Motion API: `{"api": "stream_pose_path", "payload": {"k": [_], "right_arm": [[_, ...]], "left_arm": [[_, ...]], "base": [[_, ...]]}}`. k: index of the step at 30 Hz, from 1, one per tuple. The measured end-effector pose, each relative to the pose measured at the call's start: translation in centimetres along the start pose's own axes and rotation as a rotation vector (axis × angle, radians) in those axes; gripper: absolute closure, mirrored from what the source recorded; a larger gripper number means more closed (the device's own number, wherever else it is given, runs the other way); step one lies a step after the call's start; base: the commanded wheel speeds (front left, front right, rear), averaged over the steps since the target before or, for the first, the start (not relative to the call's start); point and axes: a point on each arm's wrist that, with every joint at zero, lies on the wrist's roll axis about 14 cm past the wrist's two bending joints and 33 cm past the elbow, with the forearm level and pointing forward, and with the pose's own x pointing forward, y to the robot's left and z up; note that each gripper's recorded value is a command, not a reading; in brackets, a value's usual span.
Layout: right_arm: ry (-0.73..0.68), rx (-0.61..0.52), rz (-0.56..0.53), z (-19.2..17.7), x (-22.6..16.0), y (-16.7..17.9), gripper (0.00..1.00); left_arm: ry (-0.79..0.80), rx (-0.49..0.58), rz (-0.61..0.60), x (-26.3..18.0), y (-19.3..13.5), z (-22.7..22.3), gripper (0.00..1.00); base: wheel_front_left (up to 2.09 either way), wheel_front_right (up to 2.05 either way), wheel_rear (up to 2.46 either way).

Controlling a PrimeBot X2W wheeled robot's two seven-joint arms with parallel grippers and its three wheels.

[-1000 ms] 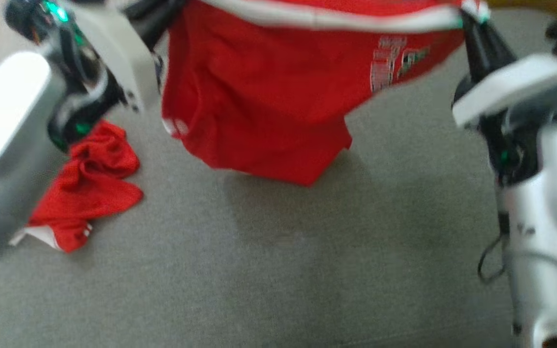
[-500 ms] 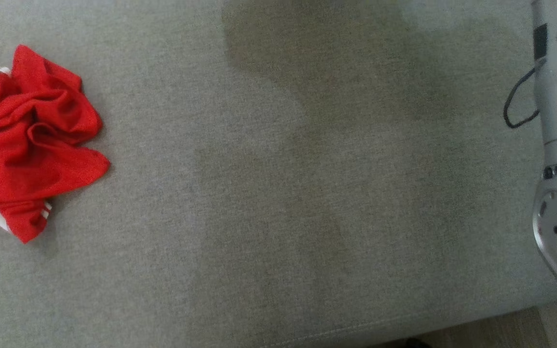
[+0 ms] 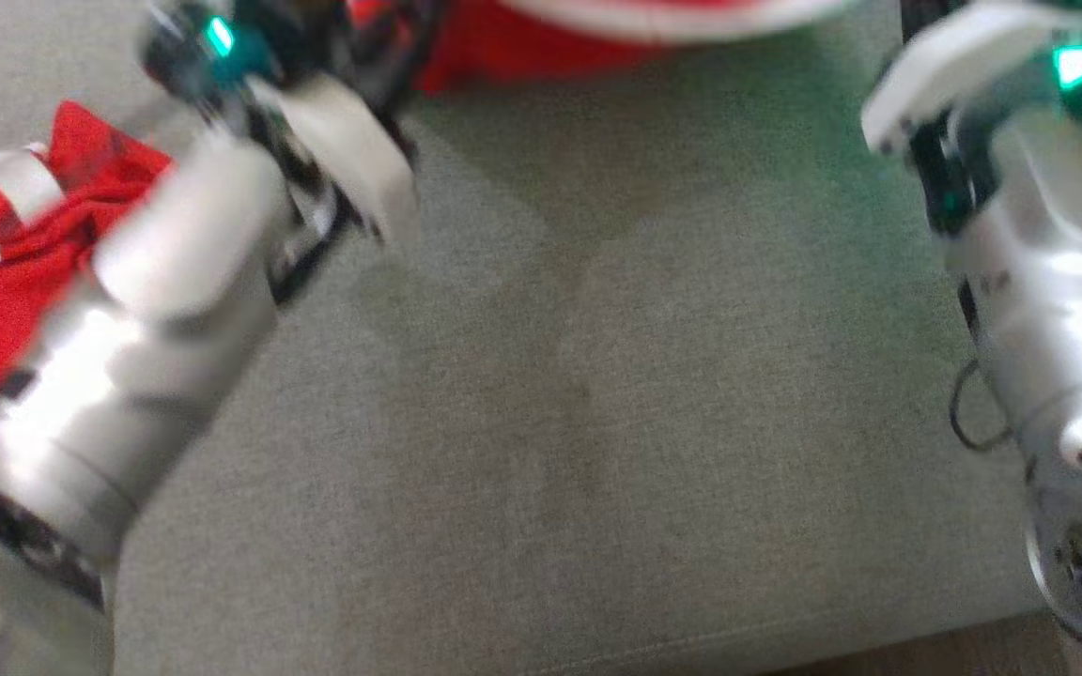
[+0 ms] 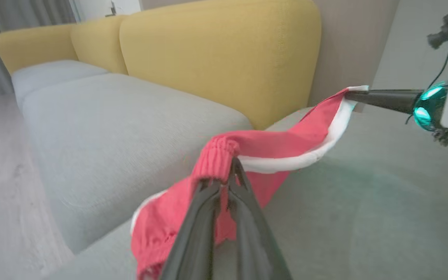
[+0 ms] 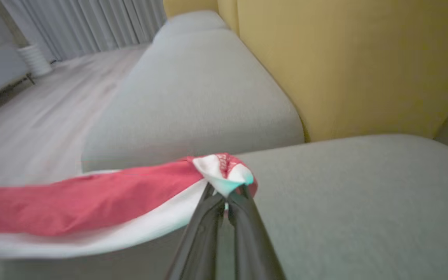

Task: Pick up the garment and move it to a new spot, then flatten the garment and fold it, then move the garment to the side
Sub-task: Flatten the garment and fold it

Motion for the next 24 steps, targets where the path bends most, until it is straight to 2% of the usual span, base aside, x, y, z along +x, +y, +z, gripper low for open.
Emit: {"api": "stream_pose_path", "payload": {"k": [3, 7, 13, 24], "right_arm": [[0.072, 0.005, -0.031, -2.0, -1.5, -1.8, 1.0], [0.116, 0.021, -0.052, -2.6, -2.9, -3.1, 1.0], [0.188, 0.036, -0.069, -4.0, -6.4, -5.3, 1.0], [0.229, 0.113, -0.116, -5.3, -13.2, -10.1, 1.0]], "left_arm": [[0.024, -0.043, -0.044, -1.4, -2.3, -1.6, 1.0], [0.038, -0.055, -0.072, -2.8, -3.9, -2.3, 1.0], [0.065, -0.099, -0.157, -5.0, -9.1, -3.5, 1.0], [0.031, -0.182, -0.247, -7.9, -17.2, -2.5, 1.0]], "base": [[0.0, 0.0, 0.0], [0.0, 0.0, 0.0], [0.0, 0.0, 0.0], [0.0, 0.0, 0.0]]}}
